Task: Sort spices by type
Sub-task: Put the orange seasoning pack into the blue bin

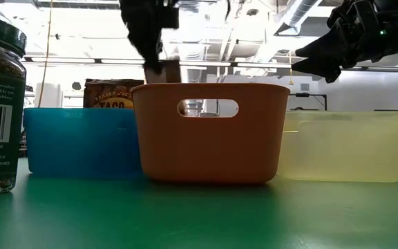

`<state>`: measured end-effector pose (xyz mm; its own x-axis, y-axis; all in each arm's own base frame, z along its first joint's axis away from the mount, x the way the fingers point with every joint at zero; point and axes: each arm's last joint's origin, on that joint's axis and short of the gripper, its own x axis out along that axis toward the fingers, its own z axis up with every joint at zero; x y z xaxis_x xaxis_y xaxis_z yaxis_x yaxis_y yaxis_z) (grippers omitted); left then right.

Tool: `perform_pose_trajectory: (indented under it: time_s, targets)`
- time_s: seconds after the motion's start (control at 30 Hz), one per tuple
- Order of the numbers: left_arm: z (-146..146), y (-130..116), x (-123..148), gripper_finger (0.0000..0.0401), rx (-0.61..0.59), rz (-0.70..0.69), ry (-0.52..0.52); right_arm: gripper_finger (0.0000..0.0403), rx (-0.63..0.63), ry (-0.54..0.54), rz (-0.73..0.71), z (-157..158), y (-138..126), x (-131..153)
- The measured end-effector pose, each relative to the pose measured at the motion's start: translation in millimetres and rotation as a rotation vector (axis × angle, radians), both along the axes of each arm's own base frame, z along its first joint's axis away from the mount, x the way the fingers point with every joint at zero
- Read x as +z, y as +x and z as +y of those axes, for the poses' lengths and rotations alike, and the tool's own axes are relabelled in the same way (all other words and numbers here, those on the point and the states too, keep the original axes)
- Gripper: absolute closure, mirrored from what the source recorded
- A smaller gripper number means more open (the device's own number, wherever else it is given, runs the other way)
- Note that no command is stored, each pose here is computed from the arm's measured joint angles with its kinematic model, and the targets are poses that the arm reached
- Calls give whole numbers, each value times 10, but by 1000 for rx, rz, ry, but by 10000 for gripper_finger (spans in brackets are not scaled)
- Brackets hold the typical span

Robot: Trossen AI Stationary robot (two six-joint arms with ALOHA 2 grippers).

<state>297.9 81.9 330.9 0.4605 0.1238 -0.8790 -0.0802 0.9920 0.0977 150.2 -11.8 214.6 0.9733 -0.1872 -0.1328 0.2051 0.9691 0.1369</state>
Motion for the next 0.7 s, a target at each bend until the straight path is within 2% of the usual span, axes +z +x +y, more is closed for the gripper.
perform_pose_trajectory:
  time_s: [0.17,0.33,0.5,0.7]
  targets:
    - [-195,26,251,401,-39,-187,-105,143,0,0,0,0,0,0]
    - [-454,71,423,401,-135,-346,-280,143,0,0,7,0,-1,-6]
    - [-748,144,368,401,-49,-301,-421,143,1,-4,12,0,-1,-10]
    - [-1253,218,274,401,-109,-219,-462,143,1,-5,16,0,-3,-14]
